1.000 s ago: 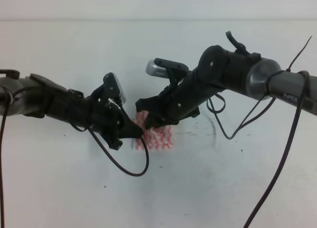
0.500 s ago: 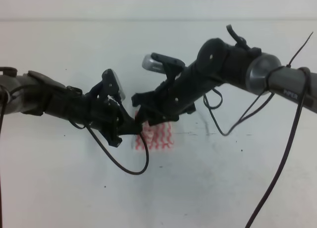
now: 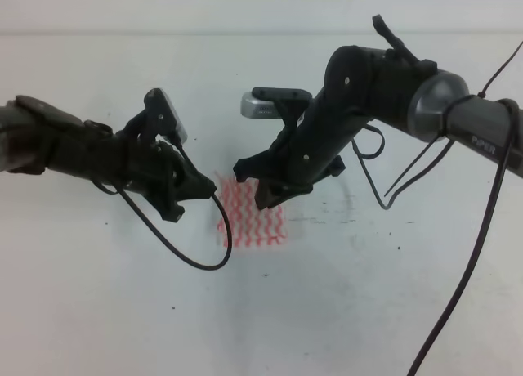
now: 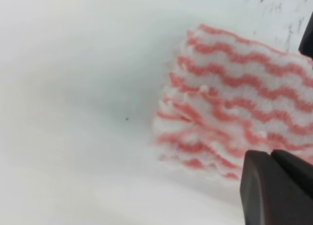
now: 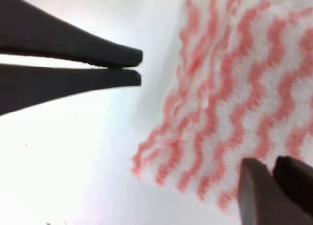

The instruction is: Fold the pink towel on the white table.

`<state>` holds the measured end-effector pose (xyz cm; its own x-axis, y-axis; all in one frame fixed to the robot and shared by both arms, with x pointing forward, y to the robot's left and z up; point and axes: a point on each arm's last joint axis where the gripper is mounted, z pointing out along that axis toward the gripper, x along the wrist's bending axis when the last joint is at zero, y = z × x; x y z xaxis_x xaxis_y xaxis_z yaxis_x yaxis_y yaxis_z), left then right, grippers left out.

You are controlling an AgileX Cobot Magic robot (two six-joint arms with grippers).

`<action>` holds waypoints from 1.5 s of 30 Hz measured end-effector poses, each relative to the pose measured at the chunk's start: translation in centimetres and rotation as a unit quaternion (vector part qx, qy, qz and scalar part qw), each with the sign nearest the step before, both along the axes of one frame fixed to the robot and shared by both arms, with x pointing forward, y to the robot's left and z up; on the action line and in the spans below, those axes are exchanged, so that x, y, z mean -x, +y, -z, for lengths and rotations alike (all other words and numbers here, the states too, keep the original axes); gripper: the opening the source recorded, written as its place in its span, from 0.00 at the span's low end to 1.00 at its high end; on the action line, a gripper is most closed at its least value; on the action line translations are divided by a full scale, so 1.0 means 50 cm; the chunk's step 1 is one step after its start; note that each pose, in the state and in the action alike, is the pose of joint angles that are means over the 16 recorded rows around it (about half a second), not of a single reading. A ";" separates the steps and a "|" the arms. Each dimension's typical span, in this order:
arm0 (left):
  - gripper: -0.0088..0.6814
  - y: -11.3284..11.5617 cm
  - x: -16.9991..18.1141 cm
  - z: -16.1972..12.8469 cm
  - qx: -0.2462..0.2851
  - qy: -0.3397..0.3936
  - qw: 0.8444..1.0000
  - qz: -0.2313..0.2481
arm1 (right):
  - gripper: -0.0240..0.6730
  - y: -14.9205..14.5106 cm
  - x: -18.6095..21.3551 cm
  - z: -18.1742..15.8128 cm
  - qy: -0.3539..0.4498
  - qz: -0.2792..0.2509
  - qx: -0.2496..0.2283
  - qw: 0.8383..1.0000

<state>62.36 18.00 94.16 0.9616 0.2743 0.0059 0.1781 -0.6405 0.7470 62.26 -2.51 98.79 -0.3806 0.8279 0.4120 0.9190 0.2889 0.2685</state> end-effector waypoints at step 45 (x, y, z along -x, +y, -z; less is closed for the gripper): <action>0.01 -0.068 0.042 0.011 -0.054 0.051 0.996 0.045 | 0.03 -0.024 0.005 0.034 0.026 -0.010 0.083 0.996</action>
